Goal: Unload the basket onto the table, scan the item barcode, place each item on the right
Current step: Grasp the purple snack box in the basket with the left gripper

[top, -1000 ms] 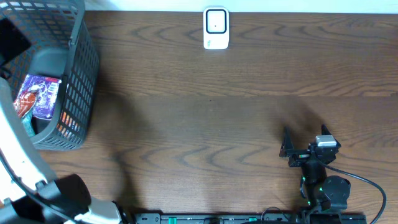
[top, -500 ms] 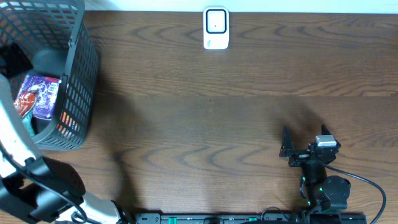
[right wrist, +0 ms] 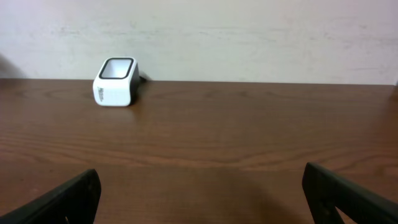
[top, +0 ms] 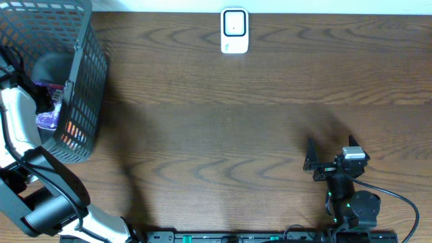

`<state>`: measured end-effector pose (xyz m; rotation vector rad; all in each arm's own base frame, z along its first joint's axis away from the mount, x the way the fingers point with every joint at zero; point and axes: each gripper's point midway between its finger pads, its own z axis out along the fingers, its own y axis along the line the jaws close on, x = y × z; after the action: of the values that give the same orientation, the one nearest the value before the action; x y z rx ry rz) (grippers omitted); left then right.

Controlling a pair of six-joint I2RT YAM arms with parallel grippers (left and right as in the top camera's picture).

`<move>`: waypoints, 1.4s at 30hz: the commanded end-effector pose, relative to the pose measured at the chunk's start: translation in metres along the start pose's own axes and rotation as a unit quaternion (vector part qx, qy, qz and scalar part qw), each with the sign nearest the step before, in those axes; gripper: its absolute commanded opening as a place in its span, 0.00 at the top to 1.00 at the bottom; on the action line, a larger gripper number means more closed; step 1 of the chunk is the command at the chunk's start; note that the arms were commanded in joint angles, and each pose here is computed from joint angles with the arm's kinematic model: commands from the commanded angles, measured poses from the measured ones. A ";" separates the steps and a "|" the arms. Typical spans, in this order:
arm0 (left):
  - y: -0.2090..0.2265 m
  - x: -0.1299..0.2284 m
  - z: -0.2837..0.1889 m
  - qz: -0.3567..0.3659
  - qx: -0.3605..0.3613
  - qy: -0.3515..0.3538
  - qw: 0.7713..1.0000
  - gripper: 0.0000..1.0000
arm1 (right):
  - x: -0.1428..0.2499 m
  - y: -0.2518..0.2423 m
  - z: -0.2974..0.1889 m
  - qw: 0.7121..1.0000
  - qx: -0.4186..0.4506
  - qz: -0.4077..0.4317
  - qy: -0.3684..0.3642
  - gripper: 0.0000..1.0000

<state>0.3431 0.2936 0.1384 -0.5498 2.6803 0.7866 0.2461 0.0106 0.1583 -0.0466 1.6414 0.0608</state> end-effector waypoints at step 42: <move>0.052 -0.092 -0.146 -0.149 -0.012 -0.280 0.948 0.93 | 0.001 0.003 0.000 1.000 -0.007 -0.007 0.000 0.01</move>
<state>0.3797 0.2865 0.2693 -0.5984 2.1376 0.7470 0.2461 0.0106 0.1583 -0.0469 1.6414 0.0605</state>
